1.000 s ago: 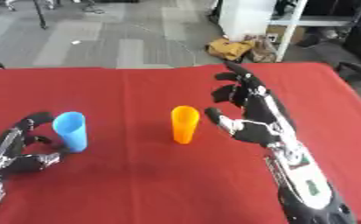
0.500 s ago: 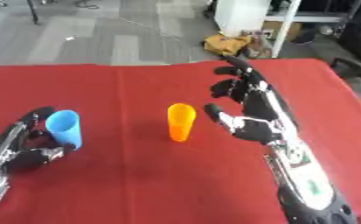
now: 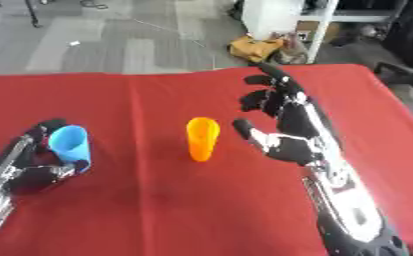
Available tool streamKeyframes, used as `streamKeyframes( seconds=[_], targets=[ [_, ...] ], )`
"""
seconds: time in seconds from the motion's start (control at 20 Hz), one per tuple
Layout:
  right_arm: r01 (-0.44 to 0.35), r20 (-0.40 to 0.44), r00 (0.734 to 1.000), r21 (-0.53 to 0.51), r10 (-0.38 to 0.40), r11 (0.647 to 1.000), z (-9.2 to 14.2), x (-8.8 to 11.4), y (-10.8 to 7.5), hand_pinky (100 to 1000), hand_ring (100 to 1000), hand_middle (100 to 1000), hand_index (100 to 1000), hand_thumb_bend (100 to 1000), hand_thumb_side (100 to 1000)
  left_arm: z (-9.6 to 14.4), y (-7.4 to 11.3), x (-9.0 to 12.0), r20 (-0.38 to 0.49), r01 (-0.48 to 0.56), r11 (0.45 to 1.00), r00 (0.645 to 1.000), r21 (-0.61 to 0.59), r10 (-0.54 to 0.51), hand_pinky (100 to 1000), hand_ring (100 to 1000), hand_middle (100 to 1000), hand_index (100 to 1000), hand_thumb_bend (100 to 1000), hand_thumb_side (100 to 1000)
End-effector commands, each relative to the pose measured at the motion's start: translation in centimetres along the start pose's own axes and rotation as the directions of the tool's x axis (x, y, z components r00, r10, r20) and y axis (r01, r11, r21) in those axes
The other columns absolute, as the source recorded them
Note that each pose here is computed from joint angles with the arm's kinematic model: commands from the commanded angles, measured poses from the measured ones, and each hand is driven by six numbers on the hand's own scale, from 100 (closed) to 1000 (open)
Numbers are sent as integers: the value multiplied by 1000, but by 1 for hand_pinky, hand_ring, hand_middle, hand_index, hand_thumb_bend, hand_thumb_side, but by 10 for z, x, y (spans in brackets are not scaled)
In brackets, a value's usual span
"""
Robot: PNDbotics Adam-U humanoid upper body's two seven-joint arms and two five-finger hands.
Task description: Pour the contents of one cup into another cup.
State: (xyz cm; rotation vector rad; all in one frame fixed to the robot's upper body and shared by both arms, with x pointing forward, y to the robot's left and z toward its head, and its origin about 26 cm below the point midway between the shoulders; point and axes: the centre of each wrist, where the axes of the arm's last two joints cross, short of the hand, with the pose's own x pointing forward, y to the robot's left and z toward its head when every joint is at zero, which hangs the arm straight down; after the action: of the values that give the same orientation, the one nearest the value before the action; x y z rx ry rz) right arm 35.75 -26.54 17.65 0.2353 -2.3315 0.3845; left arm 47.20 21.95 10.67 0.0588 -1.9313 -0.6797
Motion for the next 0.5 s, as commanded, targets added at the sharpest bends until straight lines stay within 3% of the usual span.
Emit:
streamKeyframes(
  seconds=[0.05,0.5],
  targets=[
    [-8,38,999,12,8,1000,-8,10,-1,649,656,746,931,495,100,-9,5,12,55,9,1000,998,-30,-7,615,939,873,785,710,100],
    [-9,35,999,13,8,1000,-8,10,-1,648,654,746,931,497,100,-11,4,15,79,0,994,997,-111,9,607,912,850,783,685,100]
  ],
)
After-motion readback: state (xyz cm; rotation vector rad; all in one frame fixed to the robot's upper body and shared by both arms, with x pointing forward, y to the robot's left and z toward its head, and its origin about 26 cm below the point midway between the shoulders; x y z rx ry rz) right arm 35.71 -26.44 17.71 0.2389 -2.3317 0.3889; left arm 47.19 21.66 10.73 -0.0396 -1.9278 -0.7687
